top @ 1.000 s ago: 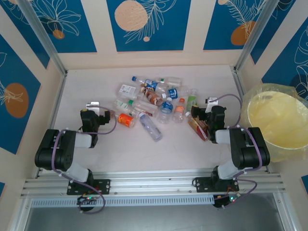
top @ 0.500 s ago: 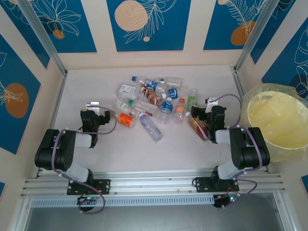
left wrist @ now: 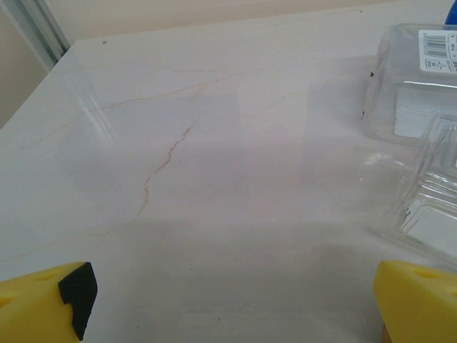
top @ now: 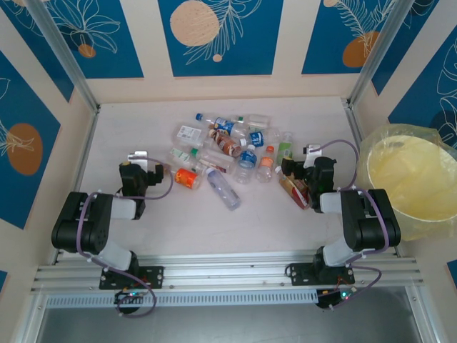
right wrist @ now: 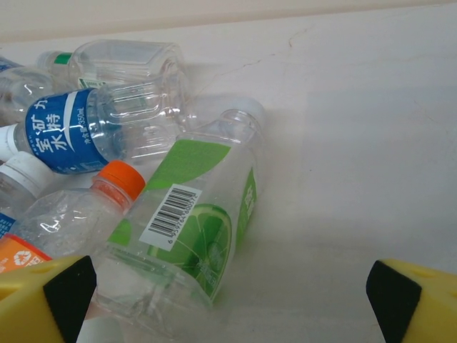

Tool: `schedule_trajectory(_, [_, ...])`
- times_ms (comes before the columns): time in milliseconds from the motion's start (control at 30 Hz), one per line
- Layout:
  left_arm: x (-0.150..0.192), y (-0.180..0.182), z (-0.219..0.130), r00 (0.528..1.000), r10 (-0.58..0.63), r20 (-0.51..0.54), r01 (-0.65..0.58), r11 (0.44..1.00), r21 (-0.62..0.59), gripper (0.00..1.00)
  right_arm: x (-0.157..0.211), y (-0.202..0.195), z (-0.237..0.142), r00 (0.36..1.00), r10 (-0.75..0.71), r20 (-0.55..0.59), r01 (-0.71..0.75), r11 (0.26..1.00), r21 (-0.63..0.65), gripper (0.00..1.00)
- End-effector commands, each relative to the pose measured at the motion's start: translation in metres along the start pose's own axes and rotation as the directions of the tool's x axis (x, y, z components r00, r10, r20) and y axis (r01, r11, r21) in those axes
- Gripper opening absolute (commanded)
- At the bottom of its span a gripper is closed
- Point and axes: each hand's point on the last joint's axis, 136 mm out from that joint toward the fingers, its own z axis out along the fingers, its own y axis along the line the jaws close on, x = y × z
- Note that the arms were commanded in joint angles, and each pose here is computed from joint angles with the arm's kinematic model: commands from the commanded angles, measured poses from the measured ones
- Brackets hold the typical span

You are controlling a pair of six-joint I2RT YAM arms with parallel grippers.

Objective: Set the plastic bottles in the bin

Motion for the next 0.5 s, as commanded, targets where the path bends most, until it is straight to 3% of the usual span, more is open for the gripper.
schedule_trajectory(0, [-0.021,0.001,-0.008,1.0,-0.01,0.024,0.01,1.0,-0.001,1.0,-0.013,0.006,-0.003,1.0,-0.03,0.01,0.03,0.999,-0.021,0.99])
schedule_trajectory(133, [-0.047,0.009,-0.028,0.998,-0.028,0.048,0.029,0.999,-0.019,1.0,-0.041,0.033,-0.017,0.993,-0.115,-0.001,0.115,0.991,-0.072,0.99])
schedule_trajectory(267, [-0.074,0.022,-0.048,0.981,-0.174,0.082,0.178,0.982,-0.056,1.0,-0.068,0.065,-0.026,0.992,-0.129,-0.001,0.128,0.981,-0.143,0.99])
schedule_trajectory(367, [-0.08,0.025,-0.055,0.94,-0.342,-0.003,0.34,0.937,-0.079,1.0,-0.077,0.092,-0.028,0.99,-0.138,-0.029,0.13,0.972,-0.195,0.99])
schedule_trajectory(467, [-0.067,0.019,-0.062,0.86,-0.49,-0.141,0.477,0.871,-0.118,1.0,-0.079,0.109,-0.029,0.994,-0.085,-0.064,0.07,0.976,-0.205,0.99])
